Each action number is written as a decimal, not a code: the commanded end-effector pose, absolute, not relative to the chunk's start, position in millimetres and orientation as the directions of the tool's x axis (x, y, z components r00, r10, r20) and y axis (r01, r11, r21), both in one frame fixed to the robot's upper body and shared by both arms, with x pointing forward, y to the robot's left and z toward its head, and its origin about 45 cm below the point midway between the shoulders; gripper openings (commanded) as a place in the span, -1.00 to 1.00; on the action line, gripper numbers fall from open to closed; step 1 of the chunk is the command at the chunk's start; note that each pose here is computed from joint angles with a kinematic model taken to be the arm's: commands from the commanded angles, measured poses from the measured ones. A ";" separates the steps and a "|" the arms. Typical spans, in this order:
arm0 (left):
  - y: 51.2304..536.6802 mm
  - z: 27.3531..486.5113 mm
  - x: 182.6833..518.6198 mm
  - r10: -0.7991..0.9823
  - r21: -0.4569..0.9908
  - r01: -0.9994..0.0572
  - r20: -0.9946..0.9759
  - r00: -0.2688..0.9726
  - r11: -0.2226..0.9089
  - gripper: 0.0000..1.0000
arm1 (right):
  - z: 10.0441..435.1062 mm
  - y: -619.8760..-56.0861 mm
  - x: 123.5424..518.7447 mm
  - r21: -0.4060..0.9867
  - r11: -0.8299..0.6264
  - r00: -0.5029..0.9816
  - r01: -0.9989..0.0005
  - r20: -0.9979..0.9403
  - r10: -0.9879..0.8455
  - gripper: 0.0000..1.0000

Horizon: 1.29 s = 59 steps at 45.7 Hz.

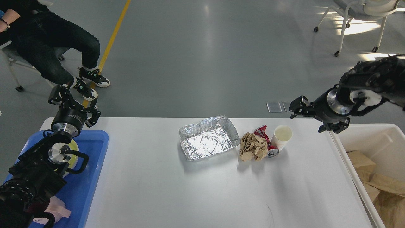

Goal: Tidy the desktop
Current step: 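Lower the right gripper onto the white paper cup and close it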

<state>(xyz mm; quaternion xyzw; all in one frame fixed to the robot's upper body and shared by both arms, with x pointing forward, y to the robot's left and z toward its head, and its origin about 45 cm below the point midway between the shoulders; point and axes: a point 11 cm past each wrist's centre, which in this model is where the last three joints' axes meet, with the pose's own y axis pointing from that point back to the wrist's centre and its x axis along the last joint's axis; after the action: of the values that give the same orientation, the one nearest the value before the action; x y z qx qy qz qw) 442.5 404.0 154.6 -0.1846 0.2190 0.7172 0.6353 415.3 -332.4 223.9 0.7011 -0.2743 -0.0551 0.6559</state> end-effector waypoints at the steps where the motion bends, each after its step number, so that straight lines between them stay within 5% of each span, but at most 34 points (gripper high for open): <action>1: 404.0 154.6 442.5 0.830 0.080 -0.992 -0.543 -0.125 -0.097 0.99 | 190.1 -348.1 414.4 0.931 0.064 0.800 -0.358 0.342 -0.493 1.00; 18: 404.0 154.6 442.5 0.830 0.080 -0.992 -0.543 -0.125 -0.097 0.99 | 124.4 -344.3 396.6 0.905 0.058 0.699 -0.422 0.365 -0.615 1.00; 41: 404.0 154.6 442.5 0.830 0.080 -0.992 -0.543 -0.125 -0.097 0.99 | 110.9 -328.5 405.4 0.881 0.071 0.688 -0.468 0.414 -0.597 0.87; 47: 404.0 154.6 442.5 0.830 0.080 -0.992 -0.543 -0.125 -0.097 0.99 | 106.4 -327.6 402.3 0.885 0.073 0.693 -0.460 0.409 -0.594 0.47; 52: 403.9 154.5 442.5 0.830 0.081 -0.992 -0.543 -0.125 -0.096 0.99 | 100.3 -325.8 397.6 0.892 0.071 0.701 -0.447 0.399 -0.591 -0.11; 59: 404.0 154.6 442.5 0.830 0.080 -0.992 -0.543 -0.125 -0.097 0.99 | 96.2 -327.8 395.7 0.892 0.073 0.696 -0.445 0.396 -0.599 -0.22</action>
<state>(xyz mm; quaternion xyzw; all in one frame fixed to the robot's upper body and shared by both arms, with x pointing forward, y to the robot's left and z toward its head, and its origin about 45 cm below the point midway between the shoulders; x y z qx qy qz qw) 442.5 403.9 154.6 -0.1843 0.2193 0.7171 0.6354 397.1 -326.6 99.6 0.6786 -0.3831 -0.0587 0.6239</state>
